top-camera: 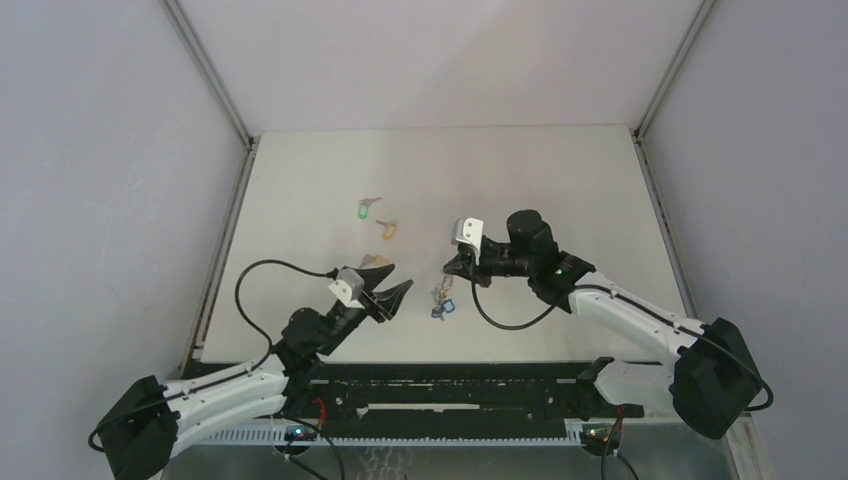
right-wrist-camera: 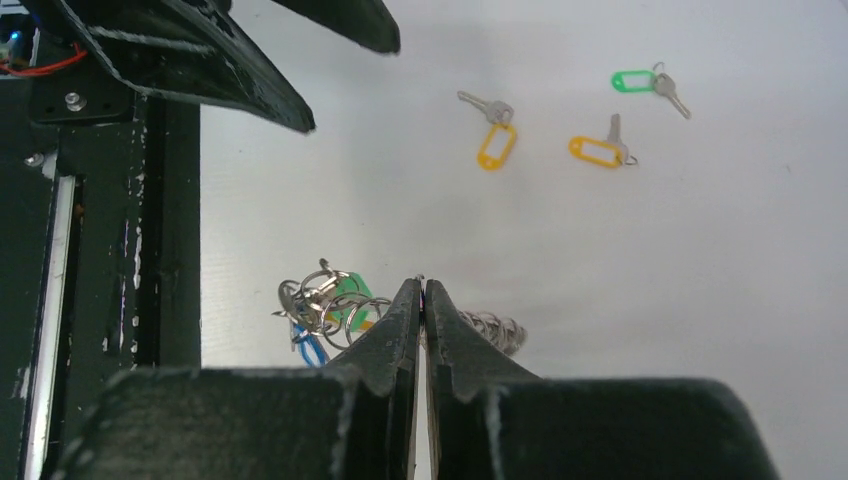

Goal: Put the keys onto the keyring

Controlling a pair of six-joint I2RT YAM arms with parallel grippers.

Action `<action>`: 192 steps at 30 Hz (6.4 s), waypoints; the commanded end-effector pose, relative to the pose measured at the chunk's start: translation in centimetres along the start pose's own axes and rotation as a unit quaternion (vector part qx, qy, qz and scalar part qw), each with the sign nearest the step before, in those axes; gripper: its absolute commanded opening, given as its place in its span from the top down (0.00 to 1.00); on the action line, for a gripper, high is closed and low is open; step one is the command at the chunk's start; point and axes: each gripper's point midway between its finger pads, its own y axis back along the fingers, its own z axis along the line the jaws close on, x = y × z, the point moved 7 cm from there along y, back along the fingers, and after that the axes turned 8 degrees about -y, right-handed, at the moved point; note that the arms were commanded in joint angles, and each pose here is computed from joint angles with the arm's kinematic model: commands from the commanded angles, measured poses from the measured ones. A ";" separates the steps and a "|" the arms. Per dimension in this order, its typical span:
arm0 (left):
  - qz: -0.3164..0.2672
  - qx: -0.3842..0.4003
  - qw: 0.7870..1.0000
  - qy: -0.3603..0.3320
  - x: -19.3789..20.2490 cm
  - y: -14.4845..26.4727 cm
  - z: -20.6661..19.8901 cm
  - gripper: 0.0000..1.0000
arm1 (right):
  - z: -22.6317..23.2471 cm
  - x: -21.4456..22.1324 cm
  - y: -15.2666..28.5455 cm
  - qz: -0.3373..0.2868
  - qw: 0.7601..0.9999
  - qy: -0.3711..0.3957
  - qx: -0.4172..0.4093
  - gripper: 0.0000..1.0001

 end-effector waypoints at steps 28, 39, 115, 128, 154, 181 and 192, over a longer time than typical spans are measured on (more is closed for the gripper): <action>0.016 0.151 0.987 -0.048 2.1 -4.3 -2.3 0.55 | 0.1 1.1 -2.6 -0.048 0.988 0.057 -0.135 1.00; -0.013 0.146 0.984 -0.104 2.2 -4.4 -1.7 0.62 | 0.5 1.4 -2.4 -0.046 0.985 0.060 -0.154 1.00; -0.006 0.212 0.974 -0.084 2.5 -4.2 -2.4 1.00 | 0.2 1.9 -2.6 -0.018 0.990 0.052 -0.127 0.83; 0.009 0.221 0.972 -0.083 2.9 -4.4 -2.5 1.00 | 0.4 2.0 -2.8 -0.019 0.989 0.055 -0.136 0.90; 0.000 0.224 0.970 -0.090 1.9 -4.2 -2.5 1.00 | 0.8 2.6 -3.4 0.018 0.987 0.078 -0.139 0.90; 0.045 0.141 0.985 -0.092 0.6 -3.9 -0.7 0.74 | 1.1 2.6 -2.4 0.041 0.991 0.081 -0.099 1.00; 0.194 -0.134 0.970 -0.062 0.4 -3.4 5.0 0.45 | 1.4 2.5 0.2 -0.032 0.996 0.078 -0.011 1.00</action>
